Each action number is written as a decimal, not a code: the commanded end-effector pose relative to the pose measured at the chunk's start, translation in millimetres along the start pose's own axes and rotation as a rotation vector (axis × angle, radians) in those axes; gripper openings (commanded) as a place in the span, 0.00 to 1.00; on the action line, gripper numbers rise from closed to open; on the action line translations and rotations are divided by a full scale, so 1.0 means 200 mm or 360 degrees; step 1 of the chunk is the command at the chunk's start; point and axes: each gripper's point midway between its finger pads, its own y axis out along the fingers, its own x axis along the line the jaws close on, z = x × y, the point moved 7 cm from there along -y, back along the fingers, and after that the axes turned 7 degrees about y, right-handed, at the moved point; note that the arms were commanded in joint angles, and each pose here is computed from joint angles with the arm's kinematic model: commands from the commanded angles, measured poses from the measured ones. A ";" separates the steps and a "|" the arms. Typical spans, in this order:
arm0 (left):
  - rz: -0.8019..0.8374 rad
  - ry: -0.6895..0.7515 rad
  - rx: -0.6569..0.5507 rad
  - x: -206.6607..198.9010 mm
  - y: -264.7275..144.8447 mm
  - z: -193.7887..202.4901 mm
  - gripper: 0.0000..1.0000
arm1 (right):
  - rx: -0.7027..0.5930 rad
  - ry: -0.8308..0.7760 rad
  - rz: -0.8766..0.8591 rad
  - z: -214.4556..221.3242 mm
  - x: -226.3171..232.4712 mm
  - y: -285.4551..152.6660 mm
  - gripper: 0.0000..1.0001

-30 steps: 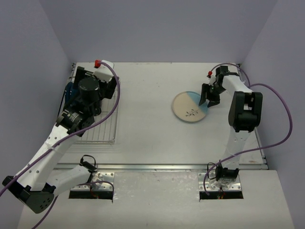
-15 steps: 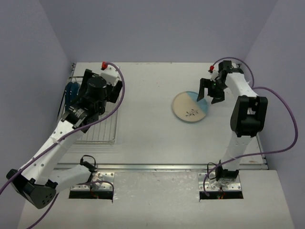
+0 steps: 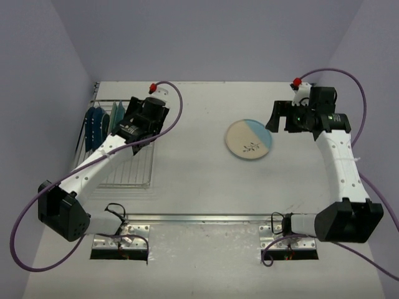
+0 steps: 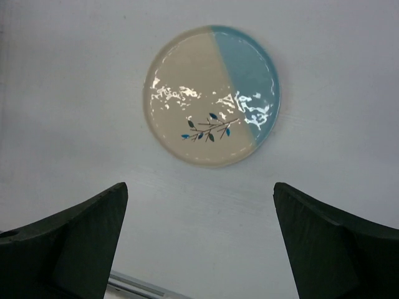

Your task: Unload the plates from the dish rack

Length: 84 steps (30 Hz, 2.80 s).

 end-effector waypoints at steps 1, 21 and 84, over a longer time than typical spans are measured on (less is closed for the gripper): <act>-0.0143 -0.0176 0.0017 0.06 0.07 -0.03 0.73 | -0.0063 -0.0076 0.0038 0.12 -0.02 -0.04 0.99; 0.0120 -0.0285 0.0337 -0.07 0.49 0.15 0.48 | 0.0042 0.0034 -0.0027 0.32 -0.01 -0.04 0.99; -0.0262 0.1448 -0.1773 -0.60 -0.86 -0.22 0.00 | 0.0632 0.0579 -0.1315 0.26 0.45 0.15 0.99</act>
